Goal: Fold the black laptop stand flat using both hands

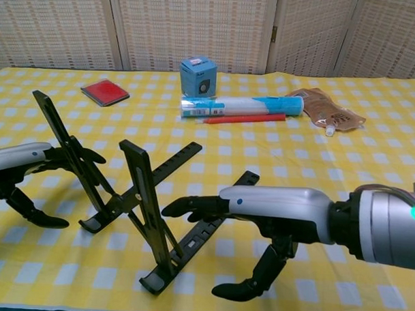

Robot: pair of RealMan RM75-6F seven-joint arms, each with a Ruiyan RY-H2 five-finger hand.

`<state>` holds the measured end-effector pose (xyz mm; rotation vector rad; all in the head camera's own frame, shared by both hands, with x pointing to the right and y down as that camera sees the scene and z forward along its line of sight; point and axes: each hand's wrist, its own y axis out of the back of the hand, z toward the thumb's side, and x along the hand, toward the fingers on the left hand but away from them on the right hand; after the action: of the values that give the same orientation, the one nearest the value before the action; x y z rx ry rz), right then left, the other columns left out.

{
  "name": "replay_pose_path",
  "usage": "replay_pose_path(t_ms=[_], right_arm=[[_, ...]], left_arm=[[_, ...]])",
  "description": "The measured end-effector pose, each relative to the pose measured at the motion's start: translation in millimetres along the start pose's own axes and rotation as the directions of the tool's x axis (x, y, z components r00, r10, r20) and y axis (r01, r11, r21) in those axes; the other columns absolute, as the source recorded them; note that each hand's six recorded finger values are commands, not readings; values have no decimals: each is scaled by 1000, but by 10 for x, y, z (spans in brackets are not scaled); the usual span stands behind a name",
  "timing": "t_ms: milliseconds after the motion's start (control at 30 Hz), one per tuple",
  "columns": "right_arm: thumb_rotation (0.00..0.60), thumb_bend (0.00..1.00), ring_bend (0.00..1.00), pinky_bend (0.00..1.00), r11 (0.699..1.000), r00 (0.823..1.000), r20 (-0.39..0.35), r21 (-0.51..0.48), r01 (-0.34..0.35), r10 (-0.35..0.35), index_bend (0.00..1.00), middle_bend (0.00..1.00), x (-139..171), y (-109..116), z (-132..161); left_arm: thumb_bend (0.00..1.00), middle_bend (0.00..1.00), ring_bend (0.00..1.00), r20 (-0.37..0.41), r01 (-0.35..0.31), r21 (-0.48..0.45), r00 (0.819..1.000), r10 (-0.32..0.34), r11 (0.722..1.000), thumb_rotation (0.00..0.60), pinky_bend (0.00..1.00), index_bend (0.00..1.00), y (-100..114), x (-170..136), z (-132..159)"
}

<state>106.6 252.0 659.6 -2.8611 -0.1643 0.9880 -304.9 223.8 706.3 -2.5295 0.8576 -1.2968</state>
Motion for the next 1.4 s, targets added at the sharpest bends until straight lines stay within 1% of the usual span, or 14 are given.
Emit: replay_pose_path(t_ms=[333,633,1400], right_arm=[[600,378,34,0,1000,1000,18,14,-15,15,0,134,-68,32,-20],[600,377,38,0,1000,999,33,16,-19,19,0,163,-7,52,-52],[600,378,39,0,998,998,15,4,-68,68,0,169,-55,-129,-17]], left_arm=[[191,303,214,-7,-5,-5,1000,5,1000,600,92,166,13,-4,-9],[191,303,214,-9,-2,-6,1000,2,1000,600,90,166,5,-9,-13],[191,302,214,-14,-1,-12,1000,1,1000,600,87,165,-6,-19,-27]])
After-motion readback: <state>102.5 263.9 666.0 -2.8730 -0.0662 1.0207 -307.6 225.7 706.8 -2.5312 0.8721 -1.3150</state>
